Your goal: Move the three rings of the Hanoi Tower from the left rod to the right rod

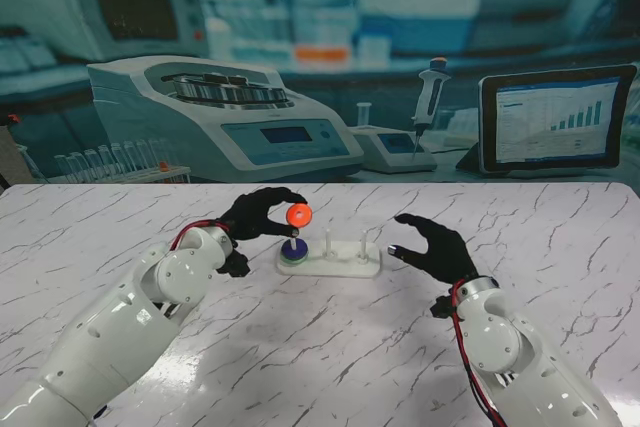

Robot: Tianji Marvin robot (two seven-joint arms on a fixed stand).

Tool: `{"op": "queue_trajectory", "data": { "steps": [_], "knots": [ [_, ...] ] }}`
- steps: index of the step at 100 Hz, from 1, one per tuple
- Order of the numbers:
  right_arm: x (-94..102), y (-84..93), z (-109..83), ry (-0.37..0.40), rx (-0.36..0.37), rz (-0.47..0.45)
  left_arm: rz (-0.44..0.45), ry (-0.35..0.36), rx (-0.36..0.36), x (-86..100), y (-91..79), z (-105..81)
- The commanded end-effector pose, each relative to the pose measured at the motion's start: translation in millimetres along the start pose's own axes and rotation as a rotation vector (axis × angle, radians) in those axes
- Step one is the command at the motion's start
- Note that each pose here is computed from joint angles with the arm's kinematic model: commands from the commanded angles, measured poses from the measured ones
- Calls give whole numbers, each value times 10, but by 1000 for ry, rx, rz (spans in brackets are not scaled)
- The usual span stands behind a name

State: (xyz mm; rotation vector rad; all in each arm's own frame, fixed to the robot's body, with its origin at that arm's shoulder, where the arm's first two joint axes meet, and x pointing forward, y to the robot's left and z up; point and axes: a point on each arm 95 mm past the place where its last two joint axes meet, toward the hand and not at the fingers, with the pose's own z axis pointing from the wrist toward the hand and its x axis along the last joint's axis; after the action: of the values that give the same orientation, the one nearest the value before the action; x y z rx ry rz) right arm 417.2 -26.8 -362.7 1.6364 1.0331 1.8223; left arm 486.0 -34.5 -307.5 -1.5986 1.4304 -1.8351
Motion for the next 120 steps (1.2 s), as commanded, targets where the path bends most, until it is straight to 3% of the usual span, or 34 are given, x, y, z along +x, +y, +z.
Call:
{"op": "queue_trajectory", "data": {
  "steps": [1, 70, 120],
  "knots": [
    [19, -32, -17, -1, -5, 9, -16, 52, -10, 123, 10, 62],
    [19, 91, -53, 4, -92, 25, -79, 168, -142, 486, 272, 465],
    [32, 164, -80, 17, -134, 27, -47, 199, -216, 608, 394, 697]
  ]
}}
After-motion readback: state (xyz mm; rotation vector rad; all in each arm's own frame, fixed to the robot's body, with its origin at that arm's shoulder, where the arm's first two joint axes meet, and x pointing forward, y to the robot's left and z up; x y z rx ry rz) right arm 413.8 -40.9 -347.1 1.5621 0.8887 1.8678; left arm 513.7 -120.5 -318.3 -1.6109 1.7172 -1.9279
